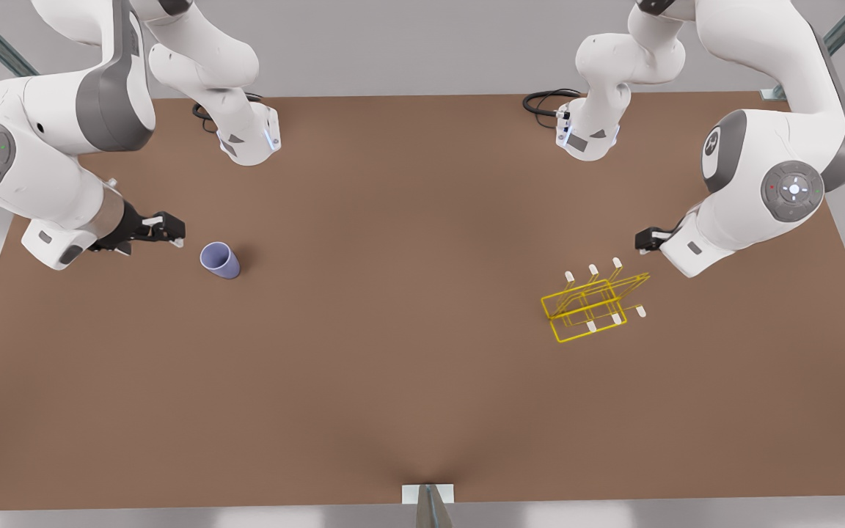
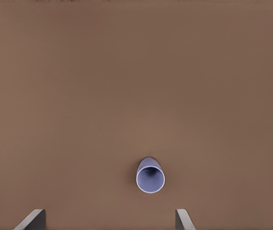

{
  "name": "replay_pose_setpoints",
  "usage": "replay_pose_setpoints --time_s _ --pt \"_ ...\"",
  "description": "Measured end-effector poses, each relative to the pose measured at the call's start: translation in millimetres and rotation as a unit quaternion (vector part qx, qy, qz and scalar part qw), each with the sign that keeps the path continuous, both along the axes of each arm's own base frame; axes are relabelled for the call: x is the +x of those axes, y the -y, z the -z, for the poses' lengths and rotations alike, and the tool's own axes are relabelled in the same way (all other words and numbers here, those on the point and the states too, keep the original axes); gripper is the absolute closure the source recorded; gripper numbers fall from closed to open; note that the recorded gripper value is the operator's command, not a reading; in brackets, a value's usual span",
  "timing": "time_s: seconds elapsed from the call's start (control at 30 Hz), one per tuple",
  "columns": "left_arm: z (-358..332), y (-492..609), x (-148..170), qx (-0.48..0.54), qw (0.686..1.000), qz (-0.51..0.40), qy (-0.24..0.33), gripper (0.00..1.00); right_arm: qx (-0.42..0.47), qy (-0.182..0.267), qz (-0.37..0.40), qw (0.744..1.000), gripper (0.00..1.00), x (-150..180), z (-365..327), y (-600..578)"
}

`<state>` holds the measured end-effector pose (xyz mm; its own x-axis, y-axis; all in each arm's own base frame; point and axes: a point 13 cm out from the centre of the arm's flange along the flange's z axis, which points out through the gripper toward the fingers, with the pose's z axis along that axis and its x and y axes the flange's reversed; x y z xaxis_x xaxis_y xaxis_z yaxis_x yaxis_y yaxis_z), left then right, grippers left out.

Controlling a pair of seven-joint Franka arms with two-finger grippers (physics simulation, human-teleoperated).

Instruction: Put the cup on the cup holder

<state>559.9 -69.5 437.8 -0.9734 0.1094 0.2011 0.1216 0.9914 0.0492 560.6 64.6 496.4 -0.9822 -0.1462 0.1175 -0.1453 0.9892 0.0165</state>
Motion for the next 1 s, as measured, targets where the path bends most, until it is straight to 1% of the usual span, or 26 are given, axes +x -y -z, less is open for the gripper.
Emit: replay_pose_setpoints --time_s 0.13,0.2,0.23,0.3,0.33,0.37,0.4,0.43,0.53,0.57,0.6,0.67,0.7,0.83,0.93,1.0 --pt "-0.6 1.0 -0.7 0.001 1.000 -0.001 0.000 0.00 -0.001 0.000 -0.002 1.000 0.00 1.7 3.2 -1.9" --pt "-0.4 0.7 -2.1 0.002 1.000 -0.002 -0.003 0.00 -0.002 -0.025 -0.022 0.999 0.00 3.0 29.7 -27.6" --pt "-0.3 0.5 -3.1 0.002 1.000 -0.002 -0.005 0.00 -0.005 -0.038 -0.053 0.998 0.00 -3.7 43.9 -70.3" --pt "0.0 0.1 -4.9 0.003 1.000 -0.003 -0.008 0.00 -0.019 -0.070 -0.127 0.989 0.00 -39.6 78.0 -169.1" --pt "0.1 0.0 -5.9 0.003 1.000 -0.003 -0.010 0.00 -0.029 -0.094 -0.143 0.985 0.00 -59.9 102.1 -191.1" --pt "0.2 0.4 -7.0 0.003 1.000 -0.003 -0.012 0.00 -0.041 -0.117 -0.145 0.982 0.00 -77.5 128.3 -196.7" --pt "0.4 0.9 -8.1 0.004 1.000 -0.003 -0.014 0.00 -0.050 -0.132 -0.141 0.980 0.00 -89.9 150.2 -194.4" --pt "0.5 1.4 -9.1 0.004 1.000 -0.003 -0.016 0.00 -0.053 -0.135 -0.126 0.981 0.00 -89.0 164.2 -185.8" --pt "1.3 1.6 -10.8 0.005 1.000 -0.003 -0.020 0.00 -0.047 -0.123 -0.061 0.989 0.00 -60.8 183.1 -145.2" --pt "1.5 0.8 -11.2 0.005 1.000 -0.004 -0.021 0.00 -0.050 -0.127 -0.049 0.990 0.00 -63.1 195.2 -136.2" --pt "1.6 0.2 -11.5 0.005 1.000 -0.005 -0.022 0.00 -0.054 -0.132 -0.040 0.989 0.00 -72.1 208.3 -128.9" --pt "3.1 -0.4 -11.7 0.006 1.000 -0.006 -0.024 0.00 -0.062 -0.133 -0.027 0.989 0.00 -97.5 226.0 -116.0" --pt "4.4 -0.5 -11.7 0.006 1.000 -0.006 -0.026 0.00 -0.062 -0.130 -0.019 0.989 0.00 -104.4 235.2 -107.5" --pt "6.8 -2.1 -11.7 0.006 1.000 -0.008 -0.029 0.00 -0.059 -0.104 0.017 0.993 0.00 -91.6 255.7 -60.2" --pt "8.3 -2.7 -11.6 0.006 0.999 -0.009 -0.031 0.00 -0.069 -0.098 0.018 0.993 0.00 -117.7 300.6 -31.6" --pt "8.9 -2.3 -11.7 0.006 0.999 -0.009 -0.032 0.00 -0.069 -0.074 0.017 0.995 0.00 -114.4 315.6 -19.9"
